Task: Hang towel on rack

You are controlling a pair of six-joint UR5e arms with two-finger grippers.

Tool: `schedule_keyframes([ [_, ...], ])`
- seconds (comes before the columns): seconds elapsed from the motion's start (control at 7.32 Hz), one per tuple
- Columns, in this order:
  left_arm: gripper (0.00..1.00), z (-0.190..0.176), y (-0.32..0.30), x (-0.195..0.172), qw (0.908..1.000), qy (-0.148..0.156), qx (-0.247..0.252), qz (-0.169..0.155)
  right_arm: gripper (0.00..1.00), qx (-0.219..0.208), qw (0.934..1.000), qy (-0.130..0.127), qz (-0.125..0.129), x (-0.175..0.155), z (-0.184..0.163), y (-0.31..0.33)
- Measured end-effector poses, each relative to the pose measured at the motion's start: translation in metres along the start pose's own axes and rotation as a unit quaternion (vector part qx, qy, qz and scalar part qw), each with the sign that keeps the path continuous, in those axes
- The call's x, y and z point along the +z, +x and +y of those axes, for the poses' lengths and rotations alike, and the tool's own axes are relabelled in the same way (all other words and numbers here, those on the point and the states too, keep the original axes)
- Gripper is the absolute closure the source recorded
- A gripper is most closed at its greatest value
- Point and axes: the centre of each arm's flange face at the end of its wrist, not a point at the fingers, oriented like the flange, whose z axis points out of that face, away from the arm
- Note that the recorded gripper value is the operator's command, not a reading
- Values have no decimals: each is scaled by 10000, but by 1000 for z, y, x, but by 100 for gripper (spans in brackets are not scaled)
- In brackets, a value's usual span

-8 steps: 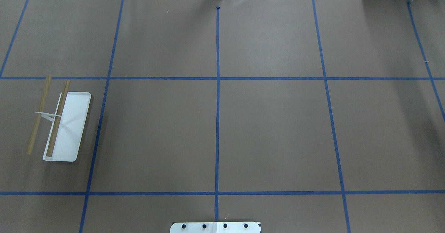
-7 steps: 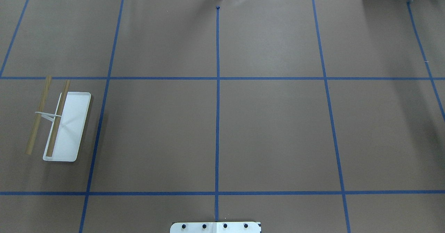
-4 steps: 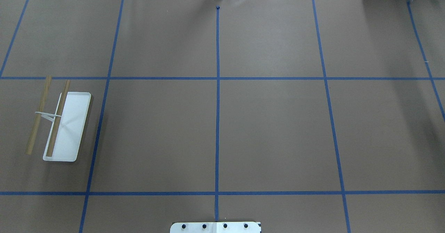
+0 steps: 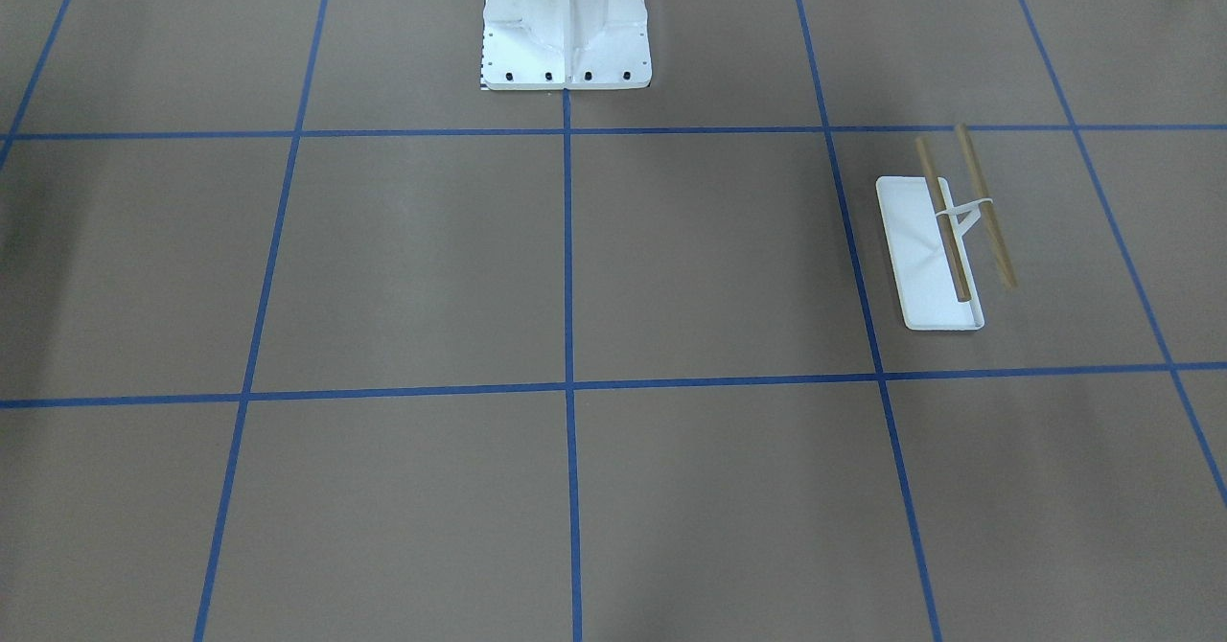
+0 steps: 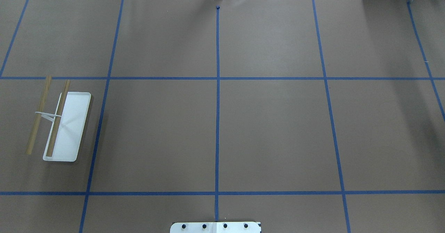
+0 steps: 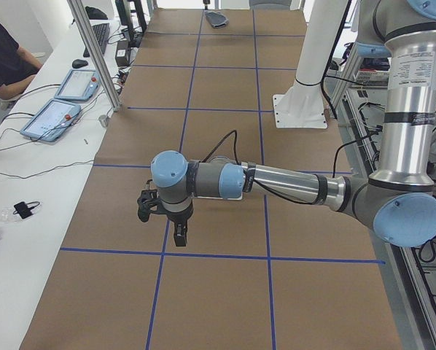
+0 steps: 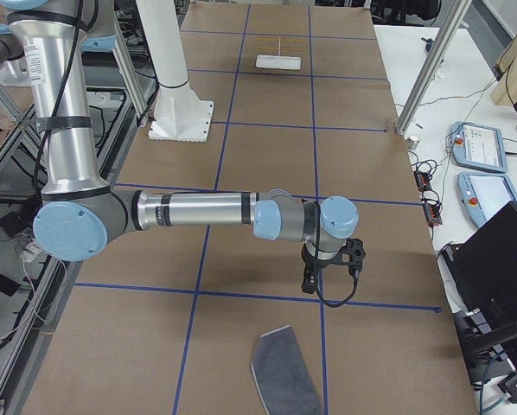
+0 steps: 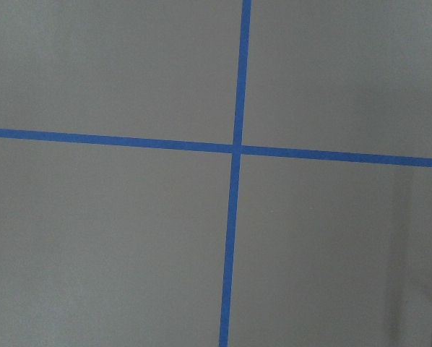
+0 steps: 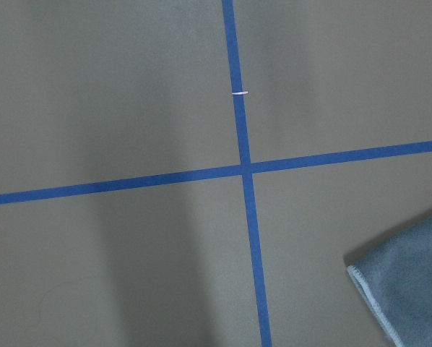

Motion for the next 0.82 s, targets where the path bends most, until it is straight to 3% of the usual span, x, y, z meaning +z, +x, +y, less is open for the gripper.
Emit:
schedule_keyframes([
  [0.82,2,-7,8,-7,10000,71,62,12,0,-75,9999,79,-10,-8,-7,-10],
])
